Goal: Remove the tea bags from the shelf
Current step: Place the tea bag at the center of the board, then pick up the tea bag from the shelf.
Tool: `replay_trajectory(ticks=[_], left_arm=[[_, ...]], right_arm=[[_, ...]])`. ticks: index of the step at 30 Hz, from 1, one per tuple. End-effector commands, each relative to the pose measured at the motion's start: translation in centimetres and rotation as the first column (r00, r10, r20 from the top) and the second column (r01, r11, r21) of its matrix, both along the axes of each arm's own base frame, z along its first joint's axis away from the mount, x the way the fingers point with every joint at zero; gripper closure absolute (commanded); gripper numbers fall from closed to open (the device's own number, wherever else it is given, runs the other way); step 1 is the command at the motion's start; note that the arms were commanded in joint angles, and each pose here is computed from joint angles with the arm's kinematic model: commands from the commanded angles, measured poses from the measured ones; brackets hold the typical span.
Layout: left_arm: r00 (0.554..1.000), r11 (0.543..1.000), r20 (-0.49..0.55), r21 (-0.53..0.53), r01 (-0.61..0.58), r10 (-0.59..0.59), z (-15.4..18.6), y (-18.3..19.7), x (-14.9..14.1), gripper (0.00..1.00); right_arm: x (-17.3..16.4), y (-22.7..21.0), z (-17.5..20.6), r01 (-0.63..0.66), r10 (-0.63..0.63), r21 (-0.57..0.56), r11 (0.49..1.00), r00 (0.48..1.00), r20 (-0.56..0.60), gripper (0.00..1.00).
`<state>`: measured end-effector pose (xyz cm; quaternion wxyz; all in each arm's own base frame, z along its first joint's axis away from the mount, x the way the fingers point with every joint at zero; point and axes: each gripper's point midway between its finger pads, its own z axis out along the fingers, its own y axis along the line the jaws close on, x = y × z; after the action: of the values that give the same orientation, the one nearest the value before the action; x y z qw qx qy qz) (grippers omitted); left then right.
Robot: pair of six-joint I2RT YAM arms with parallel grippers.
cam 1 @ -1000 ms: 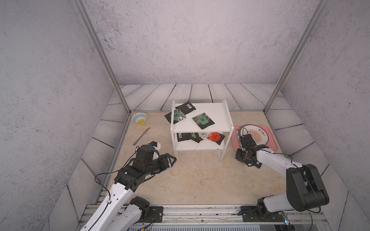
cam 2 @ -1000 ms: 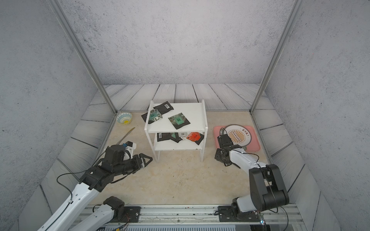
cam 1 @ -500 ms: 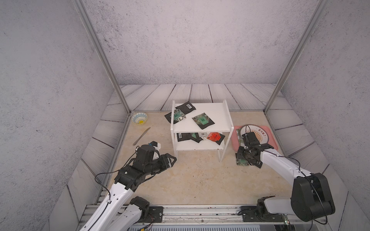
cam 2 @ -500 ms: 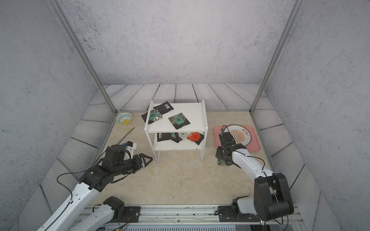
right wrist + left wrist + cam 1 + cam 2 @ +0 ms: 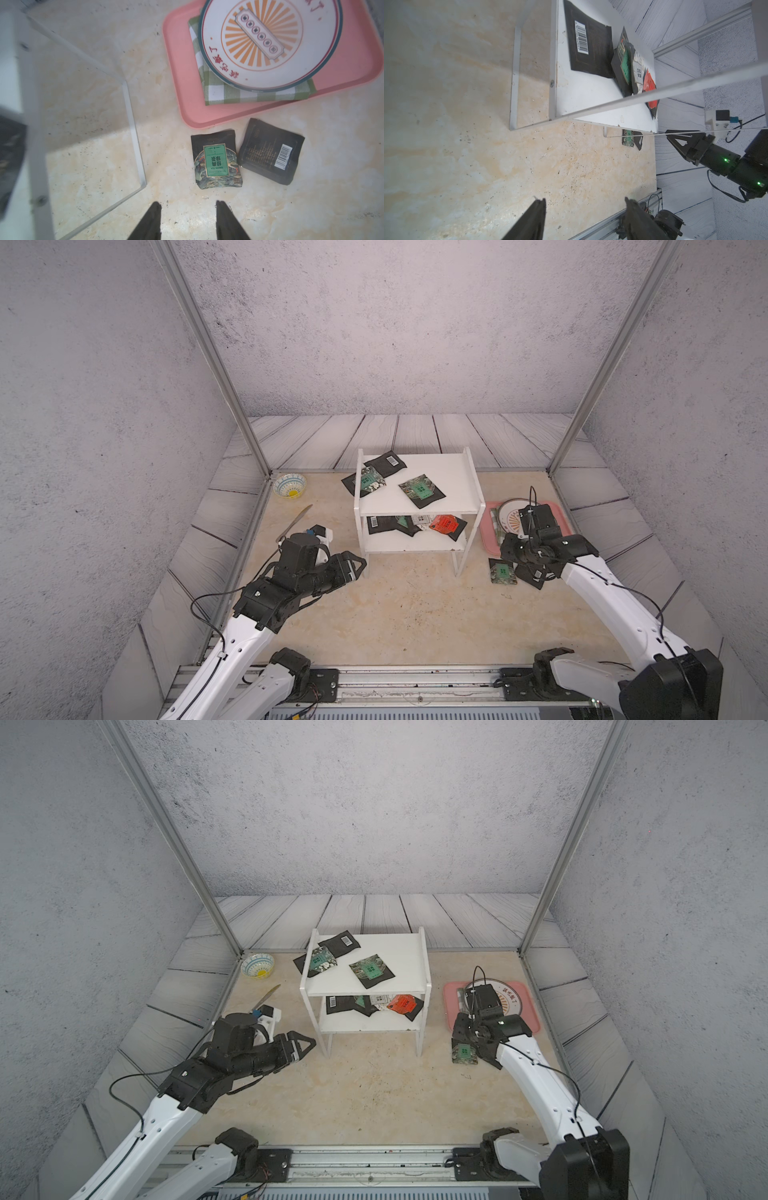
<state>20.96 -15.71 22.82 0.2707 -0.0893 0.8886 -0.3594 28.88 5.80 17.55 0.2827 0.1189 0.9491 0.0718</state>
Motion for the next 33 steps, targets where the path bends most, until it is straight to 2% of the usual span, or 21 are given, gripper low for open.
replay_trajectory(ticks=[1, 6, 18, 22, 33], left_arm=[[0.999, 1.0, 0.035, 0.014, -0.005, 0.005, 1.6, 0.3, -0.1, 0.35], [0.997, 0.999, 0.066, 0.02, -0.031, 0.03, 3.4, 0.9, -0.1, 0.35], [0.987, 0.999, 0.156, 0.02, -0.03, 0.026, 8.6, 0.8, 1.0, 0.31], [0.985, 0.999, 0.173, 0.026, -0.024, 0.02, 9.7, 0.6, 1.5, 0.31], [0.978, 0.999, 0.204, 0.023, -0.037, 0.032, 11.8, 0.2, 2.9, 0.3]], right_arm=[[-1.8, 0.0, 2.5, -0.045, 0.045, 0.001, 0.999, 0.999, 0.005, 0.49], [-2.8, 0.3, 6.5, -0.091, 0.09, 0.018, 0.996, 0.995, 0.052, 0.43], [-5.0, 2.1, 15.7, -0.22, 0.209, 0.073, 0.973, 0.968, 0.138, 0.38], [-5.2, 3.1, 17.8, -0.268, 0.252, 0.082, 0.96, 0.954, 0.164, 0.37], [-4.2, 8.1, 21.8, -0.408, 0.399, 0.002, 0.913, 0.894, 0.205, 0.35]])
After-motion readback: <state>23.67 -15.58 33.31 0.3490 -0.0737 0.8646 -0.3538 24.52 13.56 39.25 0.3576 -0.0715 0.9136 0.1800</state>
